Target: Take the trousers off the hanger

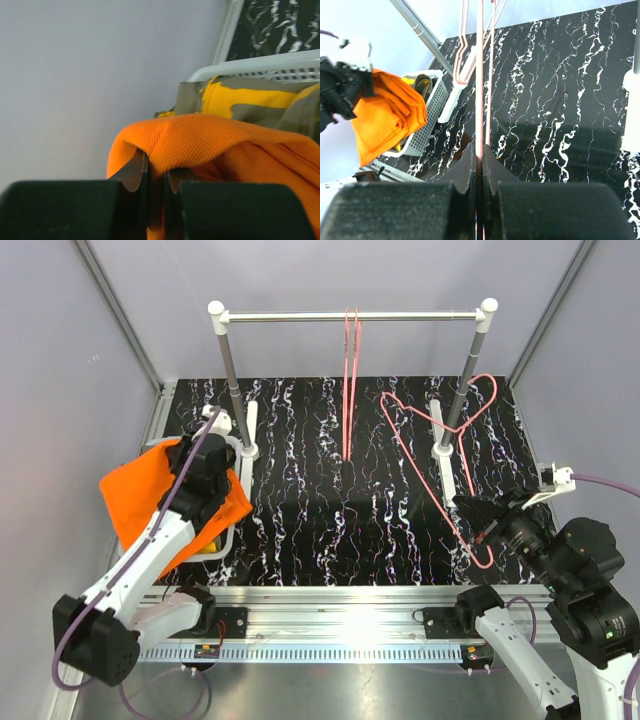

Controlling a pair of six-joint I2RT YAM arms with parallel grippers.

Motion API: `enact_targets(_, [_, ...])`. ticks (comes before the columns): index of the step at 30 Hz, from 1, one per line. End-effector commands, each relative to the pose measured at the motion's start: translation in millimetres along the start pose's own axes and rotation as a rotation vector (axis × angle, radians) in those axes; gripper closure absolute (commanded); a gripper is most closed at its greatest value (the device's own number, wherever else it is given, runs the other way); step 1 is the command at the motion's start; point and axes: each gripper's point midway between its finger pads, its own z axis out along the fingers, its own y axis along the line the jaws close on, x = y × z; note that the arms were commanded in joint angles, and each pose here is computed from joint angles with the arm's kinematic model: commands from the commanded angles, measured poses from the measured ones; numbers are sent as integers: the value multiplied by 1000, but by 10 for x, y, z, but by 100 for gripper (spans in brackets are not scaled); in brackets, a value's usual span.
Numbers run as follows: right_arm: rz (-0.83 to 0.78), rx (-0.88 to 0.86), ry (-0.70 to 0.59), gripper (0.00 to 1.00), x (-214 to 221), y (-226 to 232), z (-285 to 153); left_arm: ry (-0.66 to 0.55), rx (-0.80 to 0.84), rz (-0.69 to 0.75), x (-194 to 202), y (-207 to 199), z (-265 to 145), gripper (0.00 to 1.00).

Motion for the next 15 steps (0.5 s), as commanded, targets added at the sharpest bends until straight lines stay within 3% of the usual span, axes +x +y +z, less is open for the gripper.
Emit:
enact_targets(1, [-16, -52, -62, 100, -175, 129, -36, -144, 115, -125, -476, -222, 88, 100])
enact_targets(5, [-22, -50, -62, 100, -178, 125, -38, -201, 170, -117, -683, -414, 215, 100])
enact_targets(13, [-31, -43, -45, 100, -120, 87, -1, -77, 199, -71, -659, -674, 441, 97])
enact_targets(14, [-37, -40, -40, 100, -108, 76, 14, -75, 212, -113, -683, -662, 415, 70])
enact_targets(15, [-41, -40, -37, 100, -106, 75, 19, -81, 206, -141, -759, -578, 388, 55])
